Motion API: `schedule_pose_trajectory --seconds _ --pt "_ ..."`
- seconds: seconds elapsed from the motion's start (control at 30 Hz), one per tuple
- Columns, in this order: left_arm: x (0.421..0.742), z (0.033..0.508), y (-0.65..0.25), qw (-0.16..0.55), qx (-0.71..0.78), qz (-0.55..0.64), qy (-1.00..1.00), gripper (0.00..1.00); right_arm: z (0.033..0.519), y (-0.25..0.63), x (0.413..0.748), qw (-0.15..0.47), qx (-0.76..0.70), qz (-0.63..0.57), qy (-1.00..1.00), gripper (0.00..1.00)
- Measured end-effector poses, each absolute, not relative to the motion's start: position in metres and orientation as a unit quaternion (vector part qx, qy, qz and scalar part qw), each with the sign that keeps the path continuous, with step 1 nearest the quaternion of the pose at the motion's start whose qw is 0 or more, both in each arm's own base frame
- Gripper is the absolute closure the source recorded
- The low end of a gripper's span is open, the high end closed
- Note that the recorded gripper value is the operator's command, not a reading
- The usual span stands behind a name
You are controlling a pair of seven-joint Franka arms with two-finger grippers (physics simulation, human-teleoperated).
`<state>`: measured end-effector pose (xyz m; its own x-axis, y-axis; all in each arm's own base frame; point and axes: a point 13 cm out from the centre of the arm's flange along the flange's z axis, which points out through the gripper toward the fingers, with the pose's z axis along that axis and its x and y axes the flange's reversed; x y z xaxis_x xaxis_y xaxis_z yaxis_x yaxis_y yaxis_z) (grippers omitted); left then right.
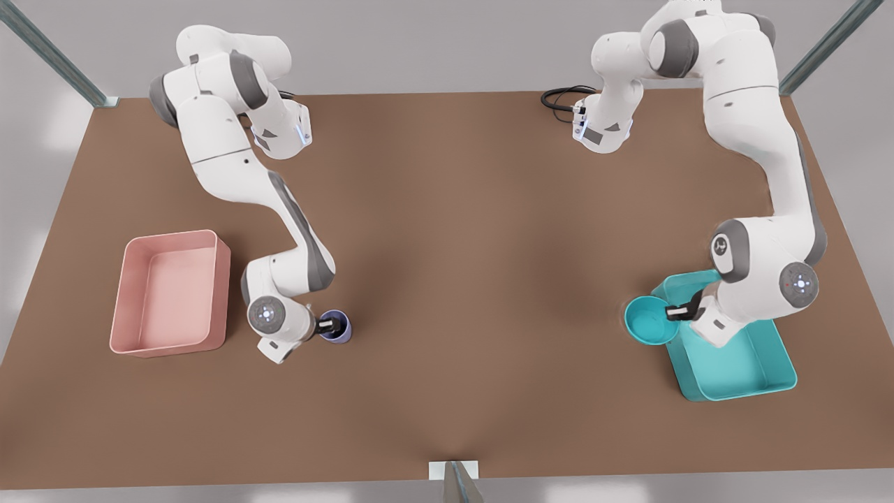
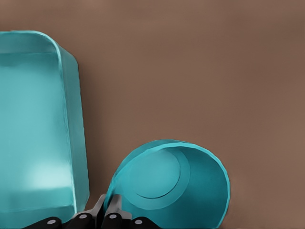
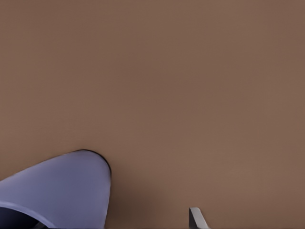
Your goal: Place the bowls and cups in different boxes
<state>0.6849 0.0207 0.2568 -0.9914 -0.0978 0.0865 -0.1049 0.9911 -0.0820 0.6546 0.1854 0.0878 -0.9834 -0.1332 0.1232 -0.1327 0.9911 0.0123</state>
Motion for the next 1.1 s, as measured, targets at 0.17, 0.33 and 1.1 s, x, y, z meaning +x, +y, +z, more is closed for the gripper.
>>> schedule_pose_trajectory --seconds 0.17,0.33,1.1 --pt "0.677 0.232 0.169 0.052 0.124 0.011 -0.991 0.79 0.088 0.189 0.66 0.051 0.063 -0.008 -0.997 0.79" --pt "0.657 0.142 0.206 0.083 0.127 0.003 -0.988 0.79 0.108 0.192 0.67 0.034 0.067 -0.011 -0.997 0.79" --pt "0.609 0.463 -0.08 0.005 -0.161 -0.034 -0.986 0.0 0.152 -0.183 0.608 0.073 -0.063 -0.034 -0.995 0.79"
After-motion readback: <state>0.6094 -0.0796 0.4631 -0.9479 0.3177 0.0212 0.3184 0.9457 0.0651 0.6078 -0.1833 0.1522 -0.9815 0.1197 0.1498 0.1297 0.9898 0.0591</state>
